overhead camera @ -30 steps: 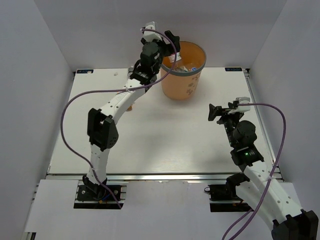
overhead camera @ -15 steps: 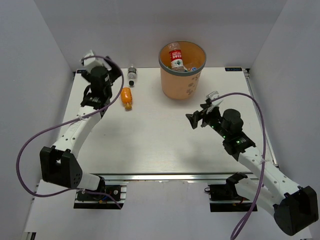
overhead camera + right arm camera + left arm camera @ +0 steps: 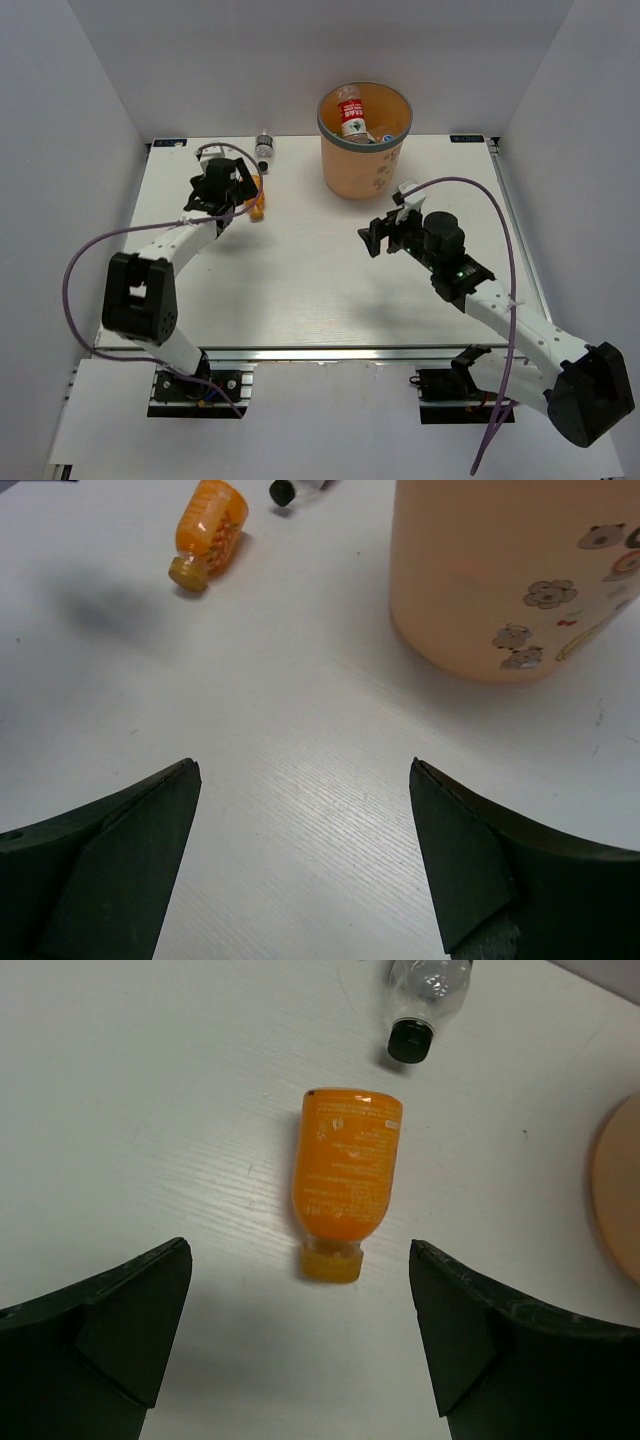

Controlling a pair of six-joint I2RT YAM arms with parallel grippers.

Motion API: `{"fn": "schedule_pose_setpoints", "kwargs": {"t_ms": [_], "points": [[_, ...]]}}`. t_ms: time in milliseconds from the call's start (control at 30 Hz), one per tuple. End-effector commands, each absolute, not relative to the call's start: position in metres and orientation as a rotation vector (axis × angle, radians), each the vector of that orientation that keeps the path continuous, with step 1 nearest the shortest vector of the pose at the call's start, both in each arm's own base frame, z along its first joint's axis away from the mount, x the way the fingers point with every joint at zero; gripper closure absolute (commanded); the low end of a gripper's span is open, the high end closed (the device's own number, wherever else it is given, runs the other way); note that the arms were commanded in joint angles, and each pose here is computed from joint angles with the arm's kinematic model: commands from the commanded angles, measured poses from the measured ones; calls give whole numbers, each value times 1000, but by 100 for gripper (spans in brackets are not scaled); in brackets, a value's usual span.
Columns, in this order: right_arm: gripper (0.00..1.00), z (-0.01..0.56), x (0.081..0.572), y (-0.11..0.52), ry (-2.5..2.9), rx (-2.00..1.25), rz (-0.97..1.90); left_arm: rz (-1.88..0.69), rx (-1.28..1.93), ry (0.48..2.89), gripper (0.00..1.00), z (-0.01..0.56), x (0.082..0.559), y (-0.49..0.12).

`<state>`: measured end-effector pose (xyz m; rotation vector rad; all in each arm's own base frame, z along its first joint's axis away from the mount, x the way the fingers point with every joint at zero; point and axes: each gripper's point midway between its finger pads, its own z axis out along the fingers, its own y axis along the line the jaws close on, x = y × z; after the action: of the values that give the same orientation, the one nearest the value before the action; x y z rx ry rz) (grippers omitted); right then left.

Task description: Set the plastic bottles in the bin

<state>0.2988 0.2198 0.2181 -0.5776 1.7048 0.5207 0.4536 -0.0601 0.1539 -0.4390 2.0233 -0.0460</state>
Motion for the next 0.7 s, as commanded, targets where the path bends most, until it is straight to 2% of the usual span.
{"fn": "schedule_pose_setpoints", "kwargs": {"t_ms": [0, 167, 200, 367, 400, 433, 467, 567, 600, 667], "points": [[11, 250, 302, 207, 1626, -467, 488, -12, -394, 2062, 2, 133, 481, -65], [10, 253, 301, 183, 1608, -392, 392, -63, -318, 2106, 2, 117, 525, -87], [11, 254, 299, 178, 1601, -384, 378, -48, -317, 2147, 2, 99, 529, -87], [11, 253, 297, 166, 1598, -355, 332, 4, -308, 2200, 2, 77, 543, -86], [11, 254, 296, 165, 1596, -350, 329, -1, -302, 2202, 4, 74, 545, -87], [11, 255, 296, 164, 1593, -348, 328, -7, -289, 2198, 9, 74, 546, -89], [11, 257, 296, 162, 1587, -339, 323, -17, -276, 2192, 20, 76, 548, -91], [11, 254, 295, 156, 1593, -322, 303, -82, -246, 2189, 41, 85, 552, -100], [11, 256, 293, 153, 1587, -311, 297, -98, -241, 2180, 55, 91, 552, -102], [11, 257, 293, 144, 1573, -306, 243, -121, -240, 2161, 62, 108, 548, -104]]}}
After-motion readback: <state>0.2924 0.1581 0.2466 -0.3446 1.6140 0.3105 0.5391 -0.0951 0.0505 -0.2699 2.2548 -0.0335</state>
